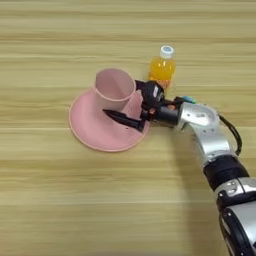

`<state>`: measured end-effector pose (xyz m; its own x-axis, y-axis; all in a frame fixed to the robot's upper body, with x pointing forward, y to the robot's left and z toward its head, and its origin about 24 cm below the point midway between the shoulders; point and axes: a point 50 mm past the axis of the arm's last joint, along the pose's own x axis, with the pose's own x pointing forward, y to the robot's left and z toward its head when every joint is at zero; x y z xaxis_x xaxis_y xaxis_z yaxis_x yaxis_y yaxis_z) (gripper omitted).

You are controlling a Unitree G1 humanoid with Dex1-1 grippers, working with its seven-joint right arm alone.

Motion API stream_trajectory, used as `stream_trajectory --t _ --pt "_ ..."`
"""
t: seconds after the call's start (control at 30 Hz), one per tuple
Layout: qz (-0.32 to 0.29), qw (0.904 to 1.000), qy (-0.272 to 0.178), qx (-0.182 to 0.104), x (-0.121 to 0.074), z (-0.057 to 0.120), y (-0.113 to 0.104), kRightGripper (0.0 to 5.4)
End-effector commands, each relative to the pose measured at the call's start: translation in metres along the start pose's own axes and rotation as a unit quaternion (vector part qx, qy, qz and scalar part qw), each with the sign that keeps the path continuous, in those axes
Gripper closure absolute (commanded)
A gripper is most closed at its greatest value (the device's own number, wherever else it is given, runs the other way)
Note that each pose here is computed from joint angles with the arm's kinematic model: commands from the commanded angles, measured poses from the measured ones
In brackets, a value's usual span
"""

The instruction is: Move the objects on the table

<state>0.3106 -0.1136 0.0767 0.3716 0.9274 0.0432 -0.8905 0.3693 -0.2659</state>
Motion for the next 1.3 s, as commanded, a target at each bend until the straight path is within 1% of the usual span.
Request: stream_trajectory --t 0.03,0.3,0.4,0.53,0.7,0.87,1.0,1.2,1.3 --pt "-0.031 0.9956 -0.057 -0.068 -0.002 0.048 -0.025 1.16" --pt "-0.074 0.9902 -0.078 -0.088 -0.017 0.075 -0.038 1.16" --pt "-0.1 0.9858 -0.088 -0.103 -0.027 0.088 -0.046 1.16" --pt "-0.128 0.9804 -0.095 -0.115 -0.038 0.098 -0.055 1.16" --pt "-0.175 0.9702 -0.108 -0.129 -0.056 0.112 -0.069 1.16" --pt "-0.208 0.962 -0.112 -0.136 -0.069 0.119 -0.079 1.16" --pt "-0.244 0.9529 -0.114 -0.14 -0.083 0.125 -0.09 1.16" --pt "-0.287 0.9414 -0.107 -0.142 -0.1 0.125 -0.103 1.16" --pt "-0.313 0.9337 -0.104 -0.14 -0.109 0.125 -0.11 1.16"
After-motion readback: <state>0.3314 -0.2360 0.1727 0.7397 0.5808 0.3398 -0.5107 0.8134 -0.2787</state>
